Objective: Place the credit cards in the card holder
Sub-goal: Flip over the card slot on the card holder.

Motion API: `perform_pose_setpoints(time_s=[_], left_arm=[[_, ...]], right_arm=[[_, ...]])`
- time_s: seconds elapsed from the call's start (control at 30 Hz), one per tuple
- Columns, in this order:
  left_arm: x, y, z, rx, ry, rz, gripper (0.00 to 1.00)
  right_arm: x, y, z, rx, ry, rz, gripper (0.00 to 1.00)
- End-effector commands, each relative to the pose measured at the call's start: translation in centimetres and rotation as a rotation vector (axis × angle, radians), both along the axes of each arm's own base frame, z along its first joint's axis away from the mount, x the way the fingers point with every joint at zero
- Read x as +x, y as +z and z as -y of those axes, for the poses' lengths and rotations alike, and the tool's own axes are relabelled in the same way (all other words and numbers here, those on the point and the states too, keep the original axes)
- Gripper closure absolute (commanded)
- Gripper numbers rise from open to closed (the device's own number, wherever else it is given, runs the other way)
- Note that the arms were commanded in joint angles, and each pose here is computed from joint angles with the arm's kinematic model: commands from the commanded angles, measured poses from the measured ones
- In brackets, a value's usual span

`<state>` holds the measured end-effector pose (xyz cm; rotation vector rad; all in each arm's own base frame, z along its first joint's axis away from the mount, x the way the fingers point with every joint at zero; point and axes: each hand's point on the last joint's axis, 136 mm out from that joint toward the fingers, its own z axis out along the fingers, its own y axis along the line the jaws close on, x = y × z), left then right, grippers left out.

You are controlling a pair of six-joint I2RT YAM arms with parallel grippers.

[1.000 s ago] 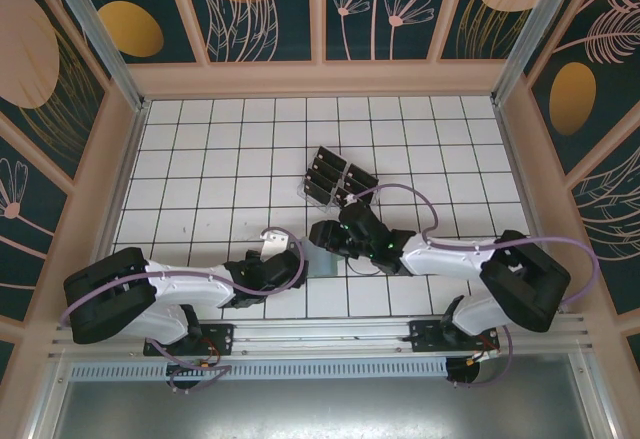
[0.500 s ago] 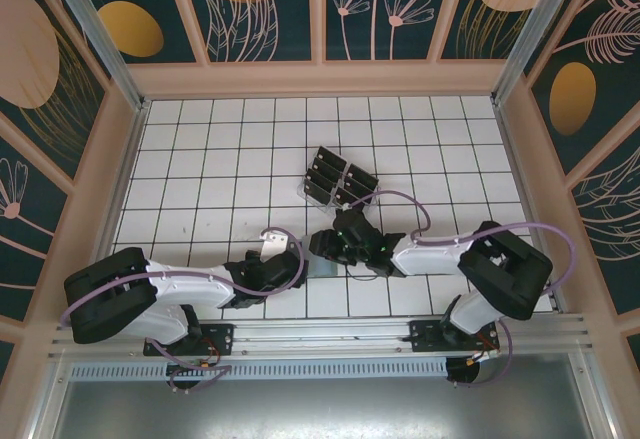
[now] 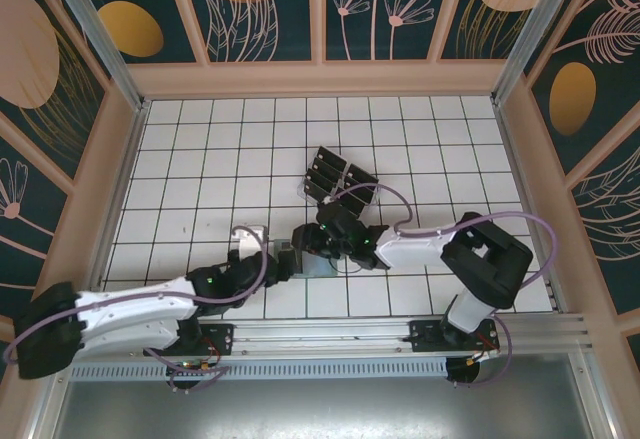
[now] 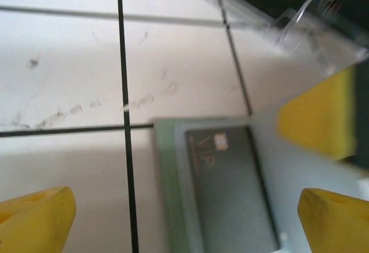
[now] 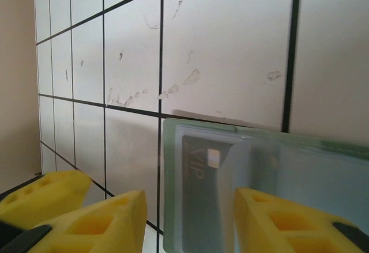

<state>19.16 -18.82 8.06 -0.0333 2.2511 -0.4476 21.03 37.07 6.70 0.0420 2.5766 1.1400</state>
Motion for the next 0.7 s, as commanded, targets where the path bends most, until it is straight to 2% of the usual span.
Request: perform_pose_setpoints(time_s=[0.0, 0.13, 0.37, 0.53, 0.67], left_arm=[[0.0, 1.0, -2.6, -0.017, 0.102, 0.023, 0.02], [0.1, 2.3, -3.1, -0.044, 0.125, 0.041, 0.01], [0.1, 1.7, -3.1, -0.017, 0.137, 0.022, 0.01], [0.1, 1.6, -3.0, -0.019, 0.135, 0.021, 0.01], [0.2, 1.7, -2.6, 0.001, 0.123, 0.02, 0.01]], right_arm=[[-0.1, 0.3, -1.9, 0.006, 0.041, 0.004, 0.56], [0.0, -0.1, -3.6, -0.004, 0.073, -0.007, 0.56], [0.6, 0.4, -5.1, -0.015, 0.109, 0.009, 0.56], [2.2, 6.3, -3.9, 0.039, 0.114, 0.139, 0.56], [4.0, 9.5, -0.3, -0.064, 0.094, 0.263, 0.56]])
